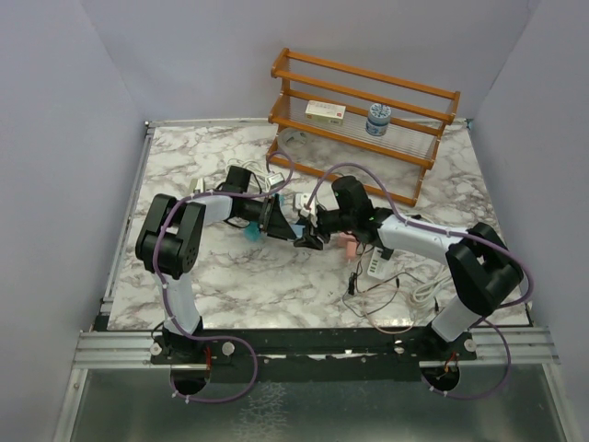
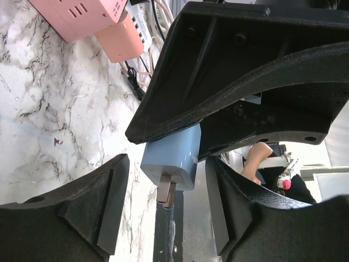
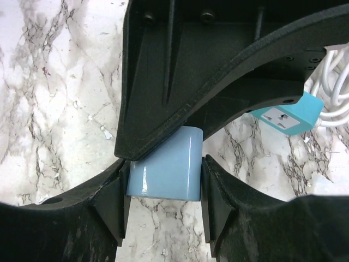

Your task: Pull the plug off the socket

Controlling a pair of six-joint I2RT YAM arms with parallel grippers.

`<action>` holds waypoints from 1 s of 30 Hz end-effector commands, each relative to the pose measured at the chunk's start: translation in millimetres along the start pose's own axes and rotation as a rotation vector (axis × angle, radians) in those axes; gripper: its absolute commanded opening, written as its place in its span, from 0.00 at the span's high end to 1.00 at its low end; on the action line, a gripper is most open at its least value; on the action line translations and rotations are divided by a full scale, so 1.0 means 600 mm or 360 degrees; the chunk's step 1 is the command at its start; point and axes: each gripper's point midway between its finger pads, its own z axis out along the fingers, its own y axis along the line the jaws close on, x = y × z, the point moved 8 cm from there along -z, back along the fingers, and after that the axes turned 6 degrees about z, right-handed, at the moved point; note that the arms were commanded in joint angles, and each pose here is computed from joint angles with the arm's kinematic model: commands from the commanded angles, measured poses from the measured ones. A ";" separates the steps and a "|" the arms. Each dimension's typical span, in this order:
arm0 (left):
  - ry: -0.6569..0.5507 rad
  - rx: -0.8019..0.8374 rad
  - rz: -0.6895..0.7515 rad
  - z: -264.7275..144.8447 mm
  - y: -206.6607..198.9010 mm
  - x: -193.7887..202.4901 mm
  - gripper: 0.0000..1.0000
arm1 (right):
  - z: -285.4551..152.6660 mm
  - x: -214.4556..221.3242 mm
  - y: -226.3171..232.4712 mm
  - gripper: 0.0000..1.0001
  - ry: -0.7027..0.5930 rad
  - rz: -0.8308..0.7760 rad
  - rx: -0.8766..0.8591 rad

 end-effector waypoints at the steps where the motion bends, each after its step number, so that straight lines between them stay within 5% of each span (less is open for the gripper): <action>1: 0.0001 0.0079 0.0017 -0.001 -0.001 -0.005 0.39 | 0.009 0.014 0.013 0.99 0.0037 -0.0001 -0.0066; 10: 0.0005 0.0126 0.0012 -0.001 -0.004 -0.004 0.55 | 0.017 0.019 0.015 0.99 0.0054 0.0009 -0.0076; 18: 0.0000 0.0187 0.0001 -0.003 -0.006 -0.001 0.90 | 0.018 0.024 0.006 0.83 0.0082 0.0003 -0.0004; 20: -0.0014 0.0163 -0.0019 -0.009 -0.005 -0.001 1.00 | 0.017 0.025 0.004 0.73 0.0091 -0.0002 0.0016; 30: -0.0101 0.0036 0.0062 -0.045 -0.006 -0.008 1.00 | 0.008 0.017 -0.002 0.02 0.0097 -0.0051 0.0094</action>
